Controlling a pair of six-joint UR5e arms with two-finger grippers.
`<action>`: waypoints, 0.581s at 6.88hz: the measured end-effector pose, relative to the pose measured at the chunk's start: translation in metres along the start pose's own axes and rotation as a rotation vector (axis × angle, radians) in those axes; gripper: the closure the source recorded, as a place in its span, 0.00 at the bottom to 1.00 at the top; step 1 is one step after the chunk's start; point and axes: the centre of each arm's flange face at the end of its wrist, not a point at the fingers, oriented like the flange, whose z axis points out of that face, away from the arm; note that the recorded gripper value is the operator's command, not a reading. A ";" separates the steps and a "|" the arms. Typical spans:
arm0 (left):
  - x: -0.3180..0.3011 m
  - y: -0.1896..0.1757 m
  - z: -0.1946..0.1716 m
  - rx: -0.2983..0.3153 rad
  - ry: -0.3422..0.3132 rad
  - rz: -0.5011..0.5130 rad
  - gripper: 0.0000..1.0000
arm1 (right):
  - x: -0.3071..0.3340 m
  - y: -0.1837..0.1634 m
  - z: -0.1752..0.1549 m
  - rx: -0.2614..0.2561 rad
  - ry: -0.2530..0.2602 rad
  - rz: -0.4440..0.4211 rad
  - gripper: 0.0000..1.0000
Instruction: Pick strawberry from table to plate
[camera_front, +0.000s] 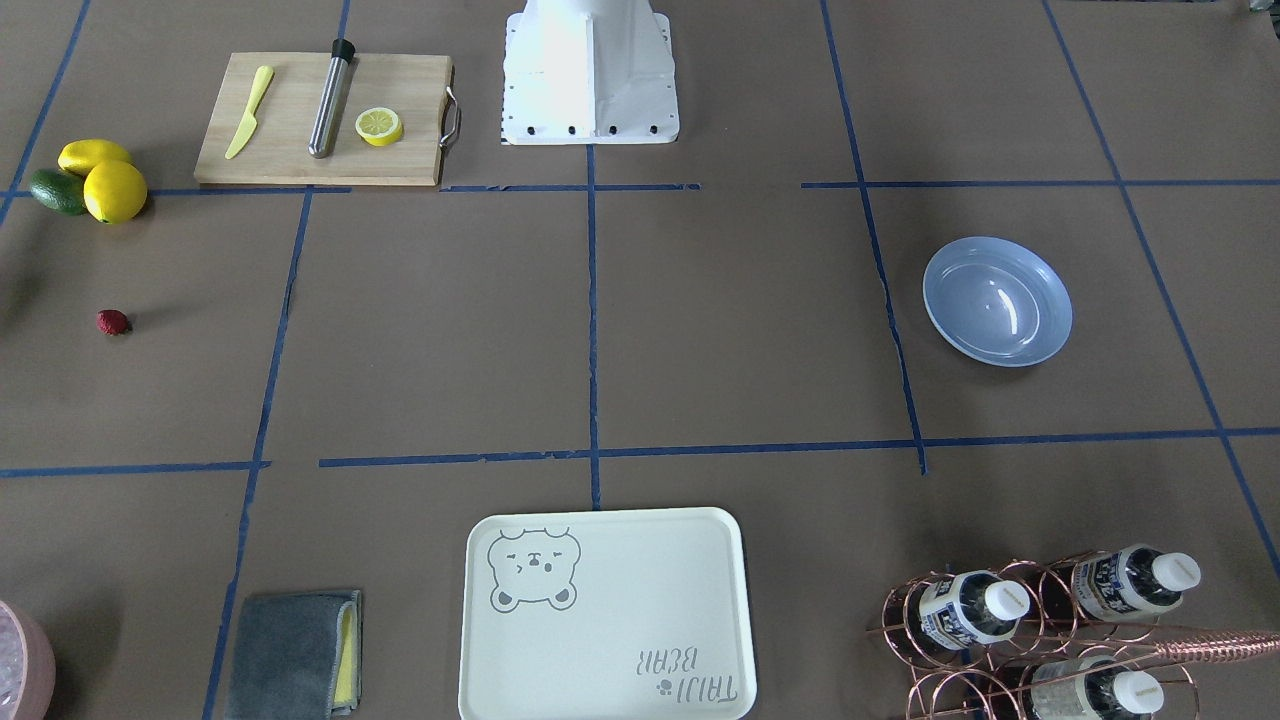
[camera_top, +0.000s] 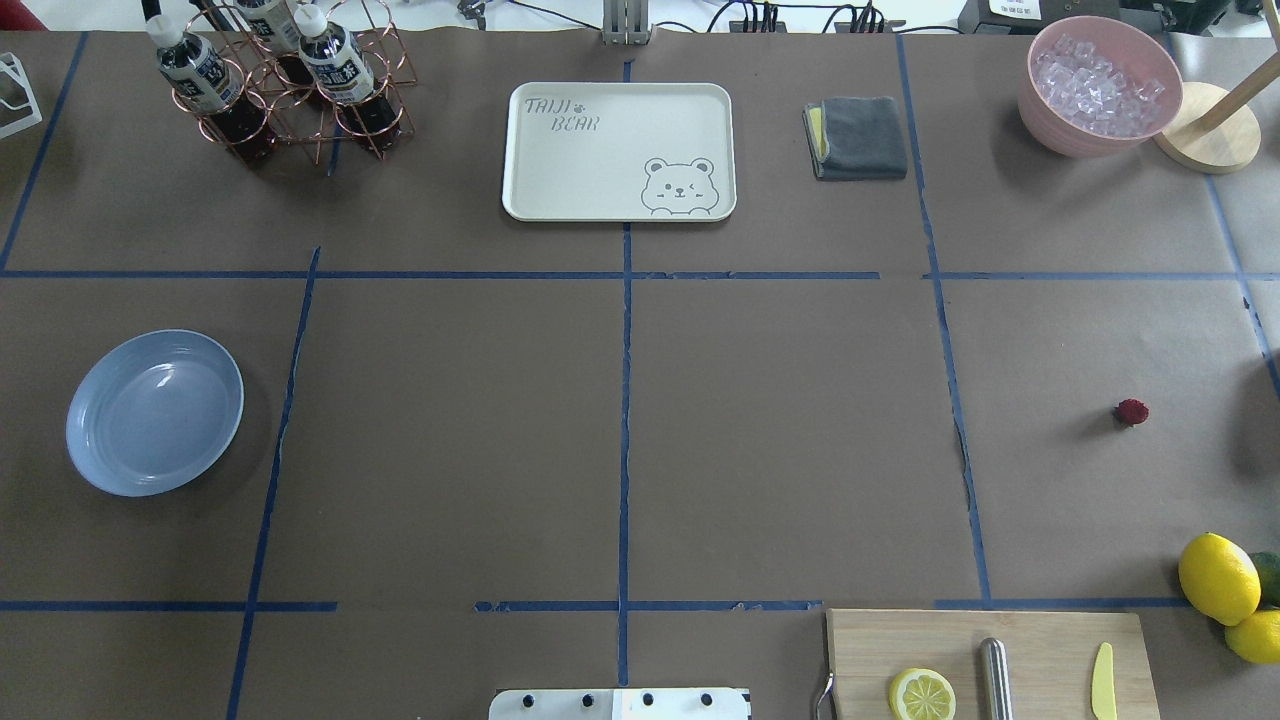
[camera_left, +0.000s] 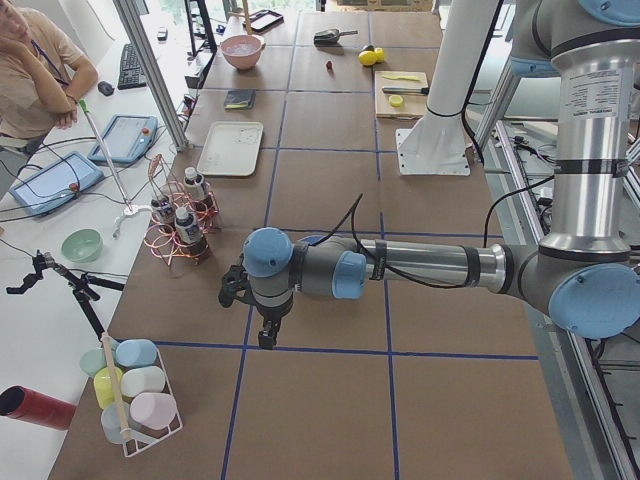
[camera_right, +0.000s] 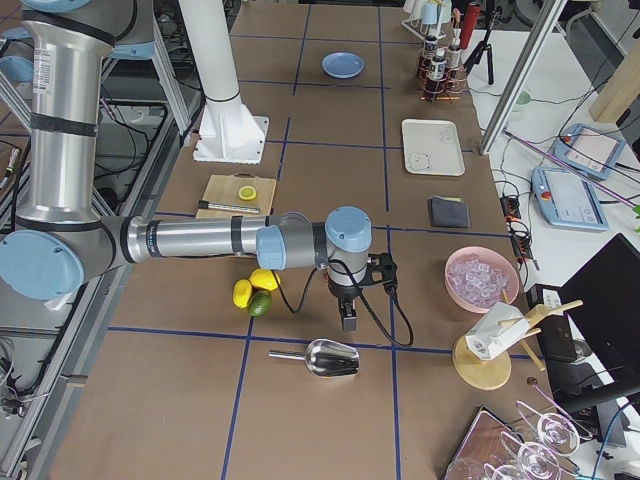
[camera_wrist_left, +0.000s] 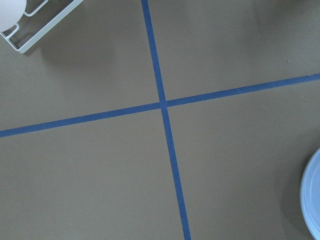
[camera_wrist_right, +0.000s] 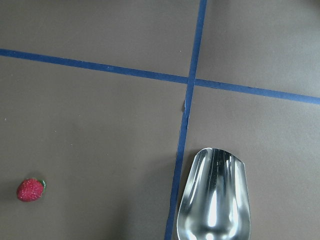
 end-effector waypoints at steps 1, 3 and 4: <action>0.005 -0.002 -0.005 0.010 -0.006 0.011 0.00 | -0.002 -0.001 -0.002 0.005 -0.001 -0.005 0.00; 0.010 -0.009 -0.015 0.033 -0.083 0.041 0.00 | -0.010 -0.010 -0.011 0.032 -0.003 -0.026 0.00; 0.015 -0.015 -0.020 0.056 -0.106 0.059 0.00 | -0.021 -0.023 -0.020 0.081 -0.003 -0.070 0.00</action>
